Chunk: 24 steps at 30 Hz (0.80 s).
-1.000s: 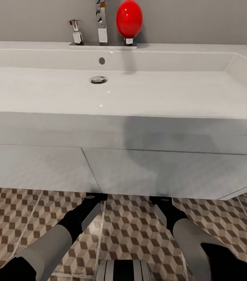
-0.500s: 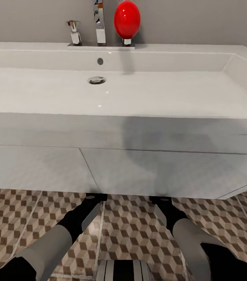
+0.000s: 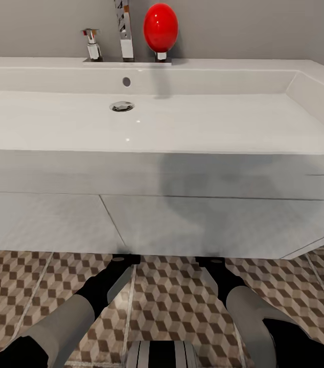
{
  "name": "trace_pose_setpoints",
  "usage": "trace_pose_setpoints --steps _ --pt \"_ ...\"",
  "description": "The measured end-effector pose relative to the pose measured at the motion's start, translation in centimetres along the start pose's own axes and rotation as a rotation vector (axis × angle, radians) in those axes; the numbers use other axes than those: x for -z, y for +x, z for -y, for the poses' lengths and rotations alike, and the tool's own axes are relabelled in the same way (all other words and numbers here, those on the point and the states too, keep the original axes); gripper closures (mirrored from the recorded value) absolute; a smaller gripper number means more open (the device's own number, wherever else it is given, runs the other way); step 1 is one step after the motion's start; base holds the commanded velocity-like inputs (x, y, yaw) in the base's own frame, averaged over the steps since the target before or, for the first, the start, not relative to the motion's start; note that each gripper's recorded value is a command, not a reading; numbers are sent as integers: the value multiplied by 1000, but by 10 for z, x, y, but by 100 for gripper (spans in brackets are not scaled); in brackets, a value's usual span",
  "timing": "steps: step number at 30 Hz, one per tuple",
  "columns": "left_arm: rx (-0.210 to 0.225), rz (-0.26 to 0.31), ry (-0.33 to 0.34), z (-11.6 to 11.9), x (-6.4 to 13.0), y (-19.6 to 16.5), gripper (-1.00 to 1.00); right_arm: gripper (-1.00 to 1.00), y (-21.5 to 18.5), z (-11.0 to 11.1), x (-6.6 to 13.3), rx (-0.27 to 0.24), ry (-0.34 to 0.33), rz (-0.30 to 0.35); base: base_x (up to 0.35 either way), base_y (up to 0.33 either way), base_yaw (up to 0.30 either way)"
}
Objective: Take the four mousetraps from the cabinet in the bathroom and place them on the bathroom floor. Make sure all four end up on the same floor surface, and ensure that at least two of them are either under or directly next to the same bathroom sink.
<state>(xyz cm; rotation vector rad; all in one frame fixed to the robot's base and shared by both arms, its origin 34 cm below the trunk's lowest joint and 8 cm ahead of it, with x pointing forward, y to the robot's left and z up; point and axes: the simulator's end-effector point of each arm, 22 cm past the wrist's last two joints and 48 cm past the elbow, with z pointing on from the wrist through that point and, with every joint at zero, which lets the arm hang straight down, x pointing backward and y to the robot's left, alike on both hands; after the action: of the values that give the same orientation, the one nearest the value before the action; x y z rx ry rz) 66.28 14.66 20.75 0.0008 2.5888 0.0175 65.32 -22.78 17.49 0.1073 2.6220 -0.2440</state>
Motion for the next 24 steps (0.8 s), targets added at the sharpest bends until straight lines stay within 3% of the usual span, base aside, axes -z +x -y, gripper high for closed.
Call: trace_pose_setpoints --steps 24 --pt "5 4 -5 -7 0 1 100 100 -6 -3 1 1 -3 24 0 0 -14"
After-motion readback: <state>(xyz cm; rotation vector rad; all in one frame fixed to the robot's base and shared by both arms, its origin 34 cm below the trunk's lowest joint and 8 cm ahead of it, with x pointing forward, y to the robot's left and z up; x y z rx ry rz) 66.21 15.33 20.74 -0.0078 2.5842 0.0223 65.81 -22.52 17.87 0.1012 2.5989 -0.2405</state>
